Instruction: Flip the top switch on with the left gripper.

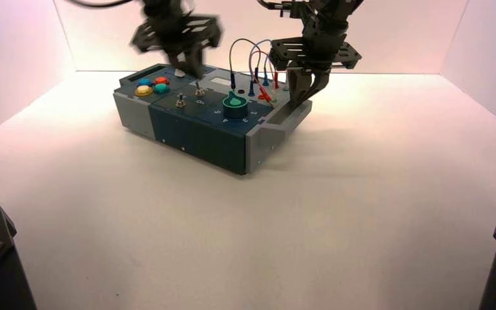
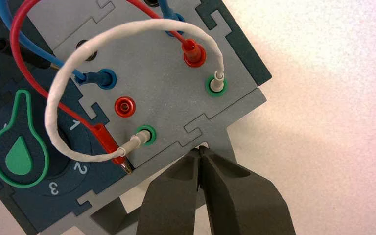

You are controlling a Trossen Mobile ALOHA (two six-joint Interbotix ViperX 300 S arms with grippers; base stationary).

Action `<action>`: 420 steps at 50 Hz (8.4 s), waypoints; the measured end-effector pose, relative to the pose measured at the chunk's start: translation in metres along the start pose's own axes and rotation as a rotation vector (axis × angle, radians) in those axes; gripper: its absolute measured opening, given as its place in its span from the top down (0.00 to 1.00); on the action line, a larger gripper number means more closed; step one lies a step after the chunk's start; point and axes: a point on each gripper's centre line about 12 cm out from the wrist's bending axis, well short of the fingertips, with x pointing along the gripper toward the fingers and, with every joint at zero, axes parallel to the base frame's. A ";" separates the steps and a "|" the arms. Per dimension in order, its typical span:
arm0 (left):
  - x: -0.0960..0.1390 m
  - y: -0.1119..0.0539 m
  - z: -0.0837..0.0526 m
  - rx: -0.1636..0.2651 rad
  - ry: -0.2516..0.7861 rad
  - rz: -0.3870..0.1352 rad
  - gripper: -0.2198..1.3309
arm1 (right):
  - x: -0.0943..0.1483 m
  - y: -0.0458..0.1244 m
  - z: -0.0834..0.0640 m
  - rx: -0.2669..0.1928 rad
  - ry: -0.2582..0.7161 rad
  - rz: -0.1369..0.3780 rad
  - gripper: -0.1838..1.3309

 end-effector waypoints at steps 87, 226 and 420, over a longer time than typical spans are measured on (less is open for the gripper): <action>0.003 0.046 -0.015 -0.069 0.044 0.068 0.97 | 0.000 0.000 0.000 0.000 0.006 -0.001 0.97; 0.007 0.033 -0.016 -0.059 0.050 0.049 0.97 | 0.002 -0.001 0.002 -0.004 0.026 -0.003 0.97; -0.062 0.078 0.018 -0.009 -0.123 0.115 0.97 | -0.024 0.004 0.040 -0.024 -0.067 0.003 0.97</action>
